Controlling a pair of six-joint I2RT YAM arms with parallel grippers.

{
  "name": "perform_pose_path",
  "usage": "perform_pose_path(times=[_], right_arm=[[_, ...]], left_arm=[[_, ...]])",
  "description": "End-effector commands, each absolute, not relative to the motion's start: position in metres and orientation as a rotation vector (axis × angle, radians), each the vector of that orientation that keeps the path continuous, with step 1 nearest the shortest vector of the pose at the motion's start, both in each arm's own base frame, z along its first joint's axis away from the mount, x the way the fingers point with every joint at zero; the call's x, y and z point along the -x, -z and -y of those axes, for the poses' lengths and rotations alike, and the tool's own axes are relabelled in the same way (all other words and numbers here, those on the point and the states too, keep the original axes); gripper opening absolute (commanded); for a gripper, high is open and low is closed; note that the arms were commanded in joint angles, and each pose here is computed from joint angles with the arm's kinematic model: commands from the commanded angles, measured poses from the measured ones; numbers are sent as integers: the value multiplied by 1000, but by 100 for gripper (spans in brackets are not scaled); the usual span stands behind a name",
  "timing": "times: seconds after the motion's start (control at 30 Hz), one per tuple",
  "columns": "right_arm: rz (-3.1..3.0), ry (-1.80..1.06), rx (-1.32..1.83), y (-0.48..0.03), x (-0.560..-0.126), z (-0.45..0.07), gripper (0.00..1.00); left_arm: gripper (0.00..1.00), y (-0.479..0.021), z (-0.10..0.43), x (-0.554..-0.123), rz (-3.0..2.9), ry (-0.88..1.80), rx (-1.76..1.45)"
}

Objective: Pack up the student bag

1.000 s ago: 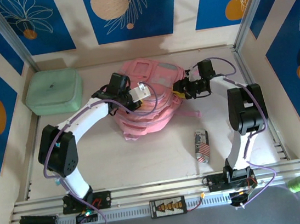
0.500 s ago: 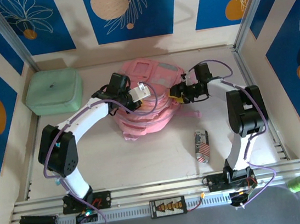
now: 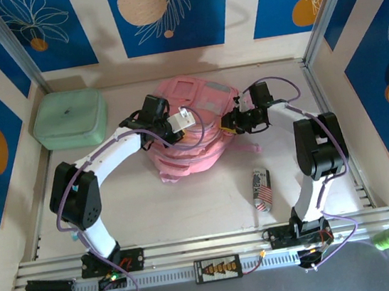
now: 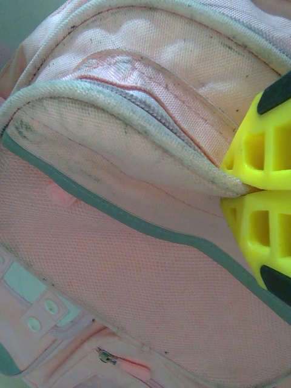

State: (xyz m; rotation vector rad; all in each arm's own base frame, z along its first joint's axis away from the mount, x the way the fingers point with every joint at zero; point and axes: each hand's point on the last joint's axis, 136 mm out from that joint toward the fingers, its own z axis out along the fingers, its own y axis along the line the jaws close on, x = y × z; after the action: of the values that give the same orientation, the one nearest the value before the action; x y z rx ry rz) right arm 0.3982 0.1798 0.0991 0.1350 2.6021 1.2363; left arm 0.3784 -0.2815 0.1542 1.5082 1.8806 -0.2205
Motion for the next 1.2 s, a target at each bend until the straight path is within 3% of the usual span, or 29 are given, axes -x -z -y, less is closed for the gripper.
perform_pose_path(times=[0.0, 0.23, 0.67, 0.93, 1.17], right_arm=[[-2613, -1198, -145, -100, -390, -175, 30], [-2559, -1226, -181, -106, -388, -169, 35], [-2567, -1255, -166, -98, -389, -172, 23], [-2607, -1237, -143, -87, -387, -178, 25], [-2625, -1190, -76, -84, -387, -185, 33]], left_arm=[[3, -174, 286, -385, -1853, 220, -1453], [2, -178, 286, -390, -1850, 195, -1441], [3, -183, 289, -389, -1840, 220, -1434], [3, -185, 289, -389, -1837, 218, -1431], [2, -185, 289, -389, -1843, 220, -1429]])
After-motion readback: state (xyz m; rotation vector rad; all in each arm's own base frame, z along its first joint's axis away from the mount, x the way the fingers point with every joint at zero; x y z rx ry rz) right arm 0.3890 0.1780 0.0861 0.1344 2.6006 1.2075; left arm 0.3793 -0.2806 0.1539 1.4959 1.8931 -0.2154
